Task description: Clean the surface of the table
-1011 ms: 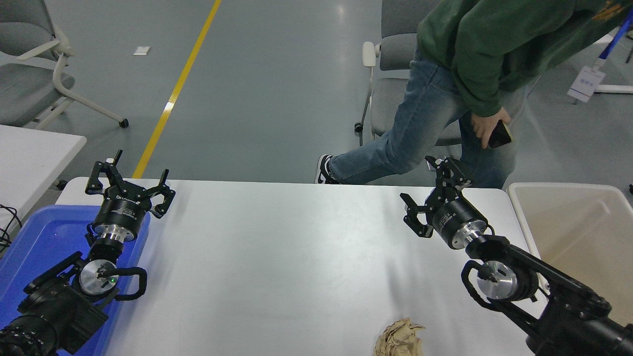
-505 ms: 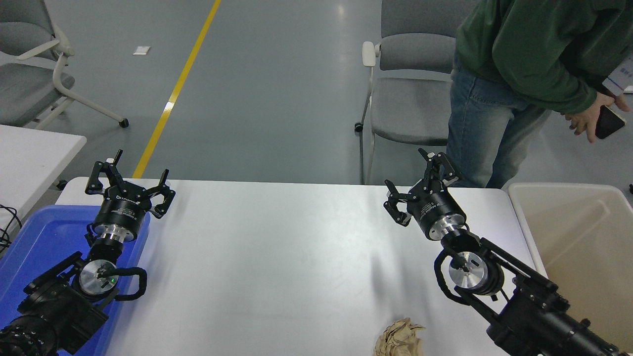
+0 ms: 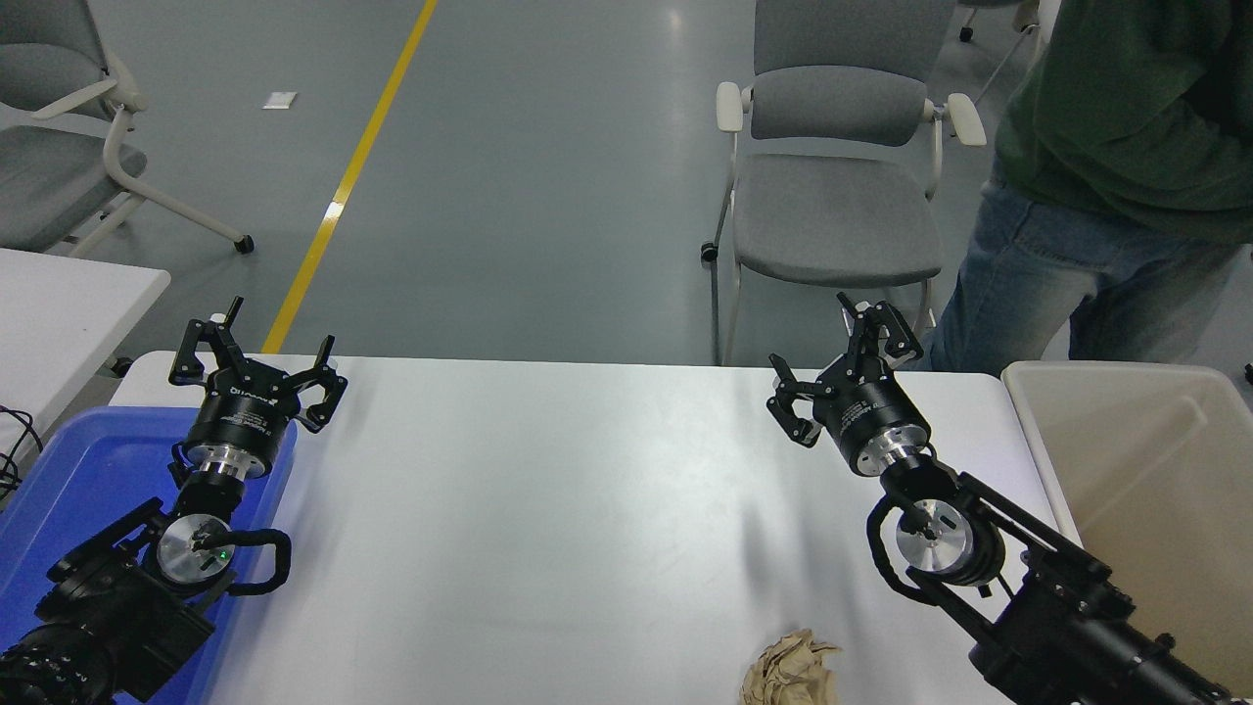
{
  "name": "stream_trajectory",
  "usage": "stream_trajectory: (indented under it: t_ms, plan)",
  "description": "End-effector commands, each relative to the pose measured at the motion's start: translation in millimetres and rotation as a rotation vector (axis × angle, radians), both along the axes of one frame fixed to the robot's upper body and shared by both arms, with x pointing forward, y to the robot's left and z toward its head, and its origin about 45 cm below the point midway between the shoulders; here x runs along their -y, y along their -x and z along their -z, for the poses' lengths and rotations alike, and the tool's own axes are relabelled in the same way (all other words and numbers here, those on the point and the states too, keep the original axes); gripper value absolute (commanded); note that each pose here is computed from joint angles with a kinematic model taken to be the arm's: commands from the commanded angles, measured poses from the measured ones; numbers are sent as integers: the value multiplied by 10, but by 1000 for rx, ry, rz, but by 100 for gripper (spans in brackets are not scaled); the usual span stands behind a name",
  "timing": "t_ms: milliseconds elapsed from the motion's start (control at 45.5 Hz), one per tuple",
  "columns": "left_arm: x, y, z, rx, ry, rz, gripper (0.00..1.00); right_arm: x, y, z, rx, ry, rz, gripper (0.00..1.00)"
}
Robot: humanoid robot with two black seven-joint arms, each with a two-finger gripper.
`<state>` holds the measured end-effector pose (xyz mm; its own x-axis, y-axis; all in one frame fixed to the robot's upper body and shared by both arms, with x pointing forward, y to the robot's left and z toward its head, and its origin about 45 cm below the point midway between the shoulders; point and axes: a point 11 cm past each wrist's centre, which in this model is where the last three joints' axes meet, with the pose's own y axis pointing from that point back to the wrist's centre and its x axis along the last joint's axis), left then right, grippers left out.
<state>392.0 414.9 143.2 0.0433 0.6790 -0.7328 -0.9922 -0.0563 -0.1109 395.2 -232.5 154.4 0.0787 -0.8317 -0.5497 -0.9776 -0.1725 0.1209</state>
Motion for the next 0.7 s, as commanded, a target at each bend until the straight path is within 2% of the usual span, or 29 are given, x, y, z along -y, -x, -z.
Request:
stream_trajectory:
  t_ms: [0, 286, 681]
  plan:
    - [0, -2, -2, 1, 0, 0, 100, 425, 144, 60, -18, 208, -64, 100]
    - [0, -2, -2, 1, 0, 0, 100, 564, 547, -156, 47, 525, -332, 100]
    - [1, -2, -1, 0, 0, 1, 100, 1278, 1219, -117, -23, 1026, -629, 100]
